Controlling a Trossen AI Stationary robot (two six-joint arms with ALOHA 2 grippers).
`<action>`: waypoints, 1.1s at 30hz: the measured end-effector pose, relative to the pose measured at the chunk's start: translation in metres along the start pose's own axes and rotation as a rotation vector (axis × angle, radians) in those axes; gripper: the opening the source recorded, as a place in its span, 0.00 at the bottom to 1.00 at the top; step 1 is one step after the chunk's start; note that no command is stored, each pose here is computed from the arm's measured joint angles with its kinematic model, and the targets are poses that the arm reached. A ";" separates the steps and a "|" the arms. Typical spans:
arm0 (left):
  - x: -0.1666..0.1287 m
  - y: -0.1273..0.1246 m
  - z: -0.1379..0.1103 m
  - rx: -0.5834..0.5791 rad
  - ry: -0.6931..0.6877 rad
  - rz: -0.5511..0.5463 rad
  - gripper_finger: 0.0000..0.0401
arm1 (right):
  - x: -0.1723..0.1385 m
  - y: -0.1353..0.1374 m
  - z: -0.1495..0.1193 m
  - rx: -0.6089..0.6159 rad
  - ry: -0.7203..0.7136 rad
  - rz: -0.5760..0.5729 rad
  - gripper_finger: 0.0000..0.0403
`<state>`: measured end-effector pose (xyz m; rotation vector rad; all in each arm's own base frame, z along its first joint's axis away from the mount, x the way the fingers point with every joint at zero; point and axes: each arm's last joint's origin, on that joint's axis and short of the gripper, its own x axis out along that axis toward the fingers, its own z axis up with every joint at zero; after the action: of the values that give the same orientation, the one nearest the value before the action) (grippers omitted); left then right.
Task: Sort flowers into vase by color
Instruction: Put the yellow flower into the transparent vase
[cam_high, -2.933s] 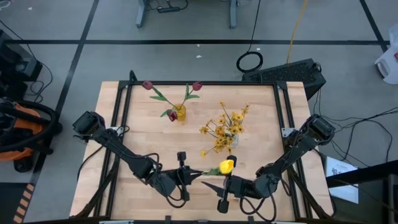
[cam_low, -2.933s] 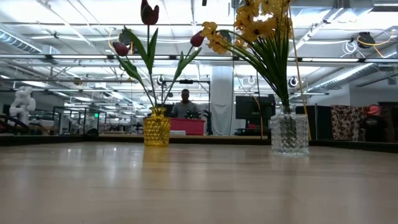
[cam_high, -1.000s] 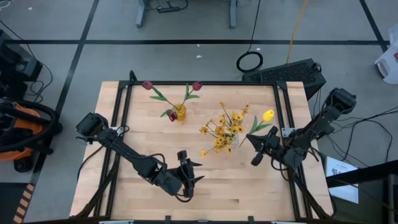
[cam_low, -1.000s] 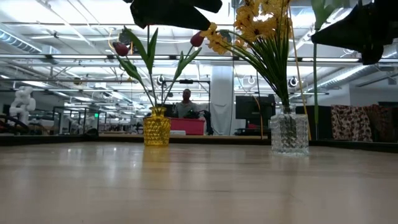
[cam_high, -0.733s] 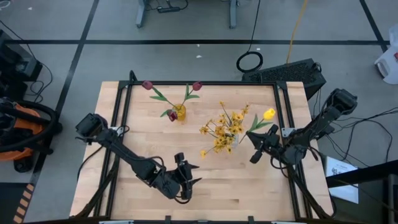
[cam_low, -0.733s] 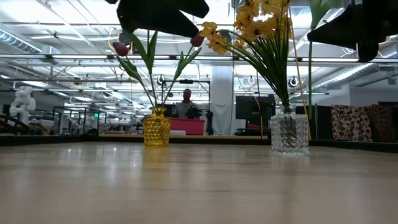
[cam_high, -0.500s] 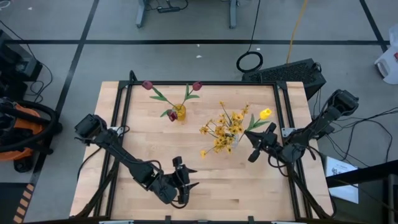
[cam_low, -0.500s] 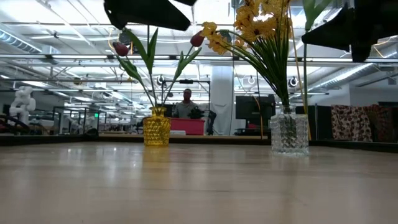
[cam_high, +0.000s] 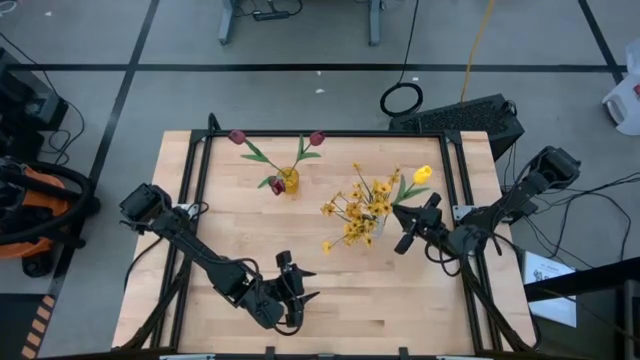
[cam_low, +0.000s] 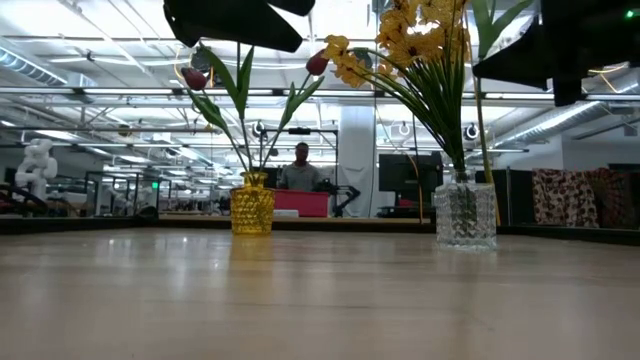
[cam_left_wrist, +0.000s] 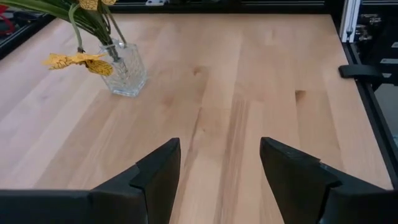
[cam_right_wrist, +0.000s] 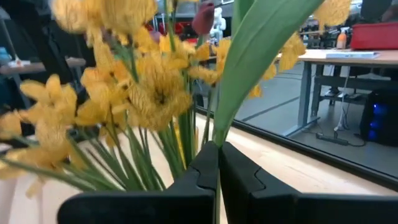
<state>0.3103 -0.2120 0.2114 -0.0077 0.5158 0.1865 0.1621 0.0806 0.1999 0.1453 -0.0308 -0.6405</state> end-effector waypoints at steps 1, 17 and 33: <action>0.000 0.000 0.000 0.000 0.000 0.000 0.57 | 0.000 0.000 0.001 0.015 -0.005 0.001 0.00; 0.000 0.000 0.000 0.001 0.002 0.001 0.57 | -0.008 0.007 0.017 -0.015 -0.067 0.096 0.00; 0.000 0.000 0.000 -0.001 0.000 0.002 0.57 | 0.003 0.006 0.021 0.001 -0.115 0.068 0.00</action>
<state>0.3107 -0.2115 0.2114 -0.0086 0.5153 0.1884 0.1666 0.0807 0.2210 0.1079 -0.1459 -0.5800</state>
